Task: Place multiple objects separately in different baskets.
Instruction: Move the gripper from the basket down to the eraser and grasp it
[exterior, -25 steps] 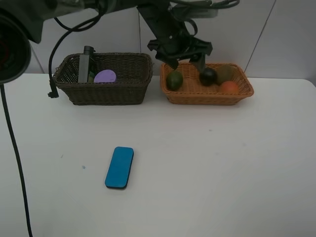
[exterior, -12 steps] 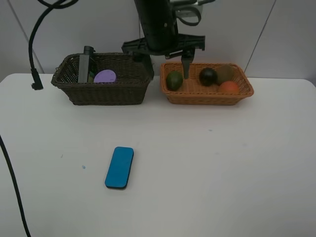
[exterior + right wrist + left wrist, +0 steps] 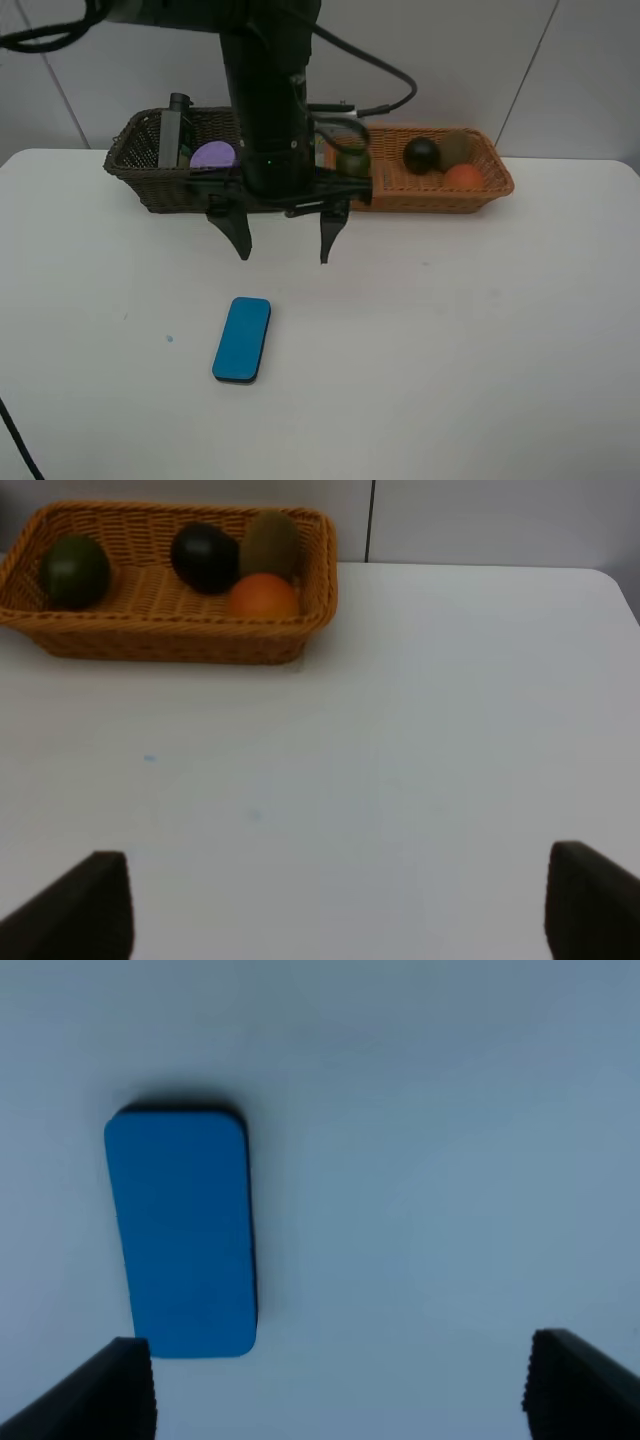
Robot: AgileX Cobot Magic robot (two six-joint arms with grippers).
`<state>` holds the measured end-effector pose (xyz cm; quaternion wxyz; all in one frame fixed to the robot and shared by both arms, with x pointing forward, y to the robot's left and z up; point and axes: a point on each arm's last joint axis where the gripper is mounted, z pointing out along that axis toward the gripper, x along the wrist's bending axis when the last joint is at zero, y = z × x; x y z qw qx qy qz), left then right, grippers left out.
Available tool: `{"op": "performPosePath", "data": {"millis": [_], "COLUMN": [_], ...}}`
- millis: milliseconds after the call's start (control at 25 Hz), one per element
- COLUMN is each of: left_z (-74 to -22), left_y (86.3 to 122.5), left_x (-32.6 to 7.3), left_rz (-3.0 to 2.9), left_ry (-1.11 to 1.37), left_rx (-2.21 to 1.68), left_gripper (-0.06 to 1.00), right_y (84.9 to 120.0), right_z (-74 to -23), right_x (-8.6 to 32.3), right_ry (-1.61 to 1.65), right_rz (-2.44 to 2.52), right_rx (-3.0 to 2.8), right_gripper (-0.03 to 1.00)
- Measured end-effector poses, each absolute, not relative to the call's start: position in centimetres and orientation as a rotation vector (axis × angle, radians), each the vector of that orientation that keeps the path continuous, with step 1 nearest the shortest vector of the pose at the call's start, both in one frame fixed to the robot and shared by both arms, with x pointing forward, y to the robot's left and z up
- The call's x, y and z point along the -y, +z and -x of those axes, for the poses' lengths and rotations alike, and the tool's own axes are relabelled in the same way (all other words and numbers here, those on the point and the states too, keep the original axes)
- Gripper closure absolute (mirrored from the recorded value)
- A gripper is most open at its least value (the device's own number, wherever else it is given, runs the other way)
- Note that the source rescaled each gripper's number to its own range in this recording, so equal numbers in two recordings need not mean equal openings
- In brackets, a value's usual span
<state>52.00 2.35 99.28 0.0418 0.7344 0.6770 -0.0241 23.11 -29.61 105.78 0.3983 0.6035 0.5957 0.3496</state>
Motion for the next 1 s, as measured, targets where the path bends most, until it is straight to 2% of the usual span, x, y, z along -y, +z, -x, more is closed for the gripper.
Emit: {"op": "performPosePath", "data": {"millis": [480,1000], "left_z": [-47.1,-47.6], "left_y": [93.4,92.5], "left_x": [-6.4,-6.6], "left_rz": [-2.128,-2.139], "left_ry": [-0.166,-0.072], "left_rx": [-2.161,-2.081], "left_gripper": [-0.02,-0.02], "right_y": [105.8,105.8], "right_z": [-23.1,-23.1], "right_x": [29.6,29.6], "right_ry": [0.885,0.885], "right_rz": [-1.528,-1.528], "right_rx": [-1.508,-1.508], "right_gripper": [-0.03,-0.03]}}
